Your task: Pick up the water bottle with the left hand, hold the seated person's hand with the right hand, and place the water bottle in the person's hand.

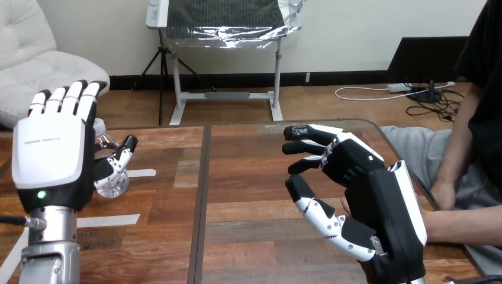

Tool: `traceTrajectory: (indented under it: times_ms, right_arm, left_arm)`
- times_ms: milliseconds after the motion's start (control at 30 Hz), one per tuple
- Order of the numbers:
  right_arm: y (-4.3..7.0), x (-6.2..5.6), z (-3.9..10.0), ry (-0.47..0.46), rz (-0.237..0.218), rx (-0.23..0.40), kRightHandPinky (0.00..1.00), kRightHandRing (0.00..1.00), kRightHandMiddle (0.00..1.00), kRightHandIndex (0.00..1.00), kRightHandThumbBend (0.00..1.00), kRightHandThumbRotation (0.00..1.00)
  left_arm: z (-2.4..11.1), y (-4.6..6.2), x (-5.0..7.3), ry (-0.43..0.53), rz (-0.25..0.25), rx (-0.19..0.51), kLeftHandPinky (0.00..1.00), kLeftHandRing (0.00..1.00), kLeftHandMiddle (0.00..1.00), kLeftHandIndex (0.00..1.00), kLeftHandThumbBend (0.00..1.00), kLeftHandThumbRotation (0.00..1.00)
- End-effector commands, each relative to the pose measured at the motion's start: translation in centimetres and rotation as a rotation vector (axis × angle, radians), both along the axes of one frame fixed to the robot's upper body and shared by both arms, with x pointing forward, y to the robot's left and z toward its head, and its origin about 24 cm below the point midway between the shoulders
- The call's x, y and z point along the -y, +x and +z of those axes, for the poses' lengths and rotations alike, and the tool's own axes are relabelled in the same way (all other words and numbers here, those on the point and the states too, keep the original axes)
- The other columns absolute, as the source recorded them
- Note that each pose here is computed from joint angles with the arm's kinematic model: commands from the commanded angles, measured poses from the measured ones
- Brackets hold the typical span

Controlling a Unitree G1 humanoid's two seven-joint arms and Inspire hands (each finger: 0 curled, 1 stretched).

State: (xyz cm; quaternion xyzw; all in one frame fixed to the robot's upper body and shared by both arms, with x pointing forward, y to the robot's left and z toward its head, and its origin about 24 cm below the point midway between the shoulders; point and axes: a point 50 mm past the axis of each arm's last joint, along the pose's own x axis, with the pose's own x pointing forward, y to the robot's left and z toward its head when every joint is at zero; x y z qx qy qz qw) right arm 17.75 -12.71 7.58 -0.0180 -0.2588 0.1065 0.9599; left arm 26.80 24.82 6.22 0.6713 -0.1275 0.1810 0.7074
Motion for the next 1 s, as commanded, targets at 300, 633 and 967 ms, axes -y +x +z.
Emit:
traceTrajectory:
  times_ms: [300,633,967]
  right_arm:
    - [0.9,-0.3,1.3,0.022,0.002,0.081,0.55,0.68,0.74,0.68,0.46,0.00]
    - [0.9,-0.3,1.3,0.021,-0.002,0.082,0.54,0.68,0.74,0.67,0.46,0.00]
    - [0.8,-0.3,1.2,0.031,0.011,0.075,0.54,0.68,0.74,0.67,0.45,0.00]
  left_arm:
    - [2.2,2.7,-0.4,0.014,-0.005,0.036,0.87,0.86,0.88,0.86,0.49,0.53]
    - [2.2,3.5,-0.6,-0.003,-0.009,0.020,0.84,0.85,0.88,0.85,0.49,0.48]
    - [2.1,4.5,-0.7,-0.012,0.000,-0.004,0.80,0.84,0.86,0.83,0.50,0.47]
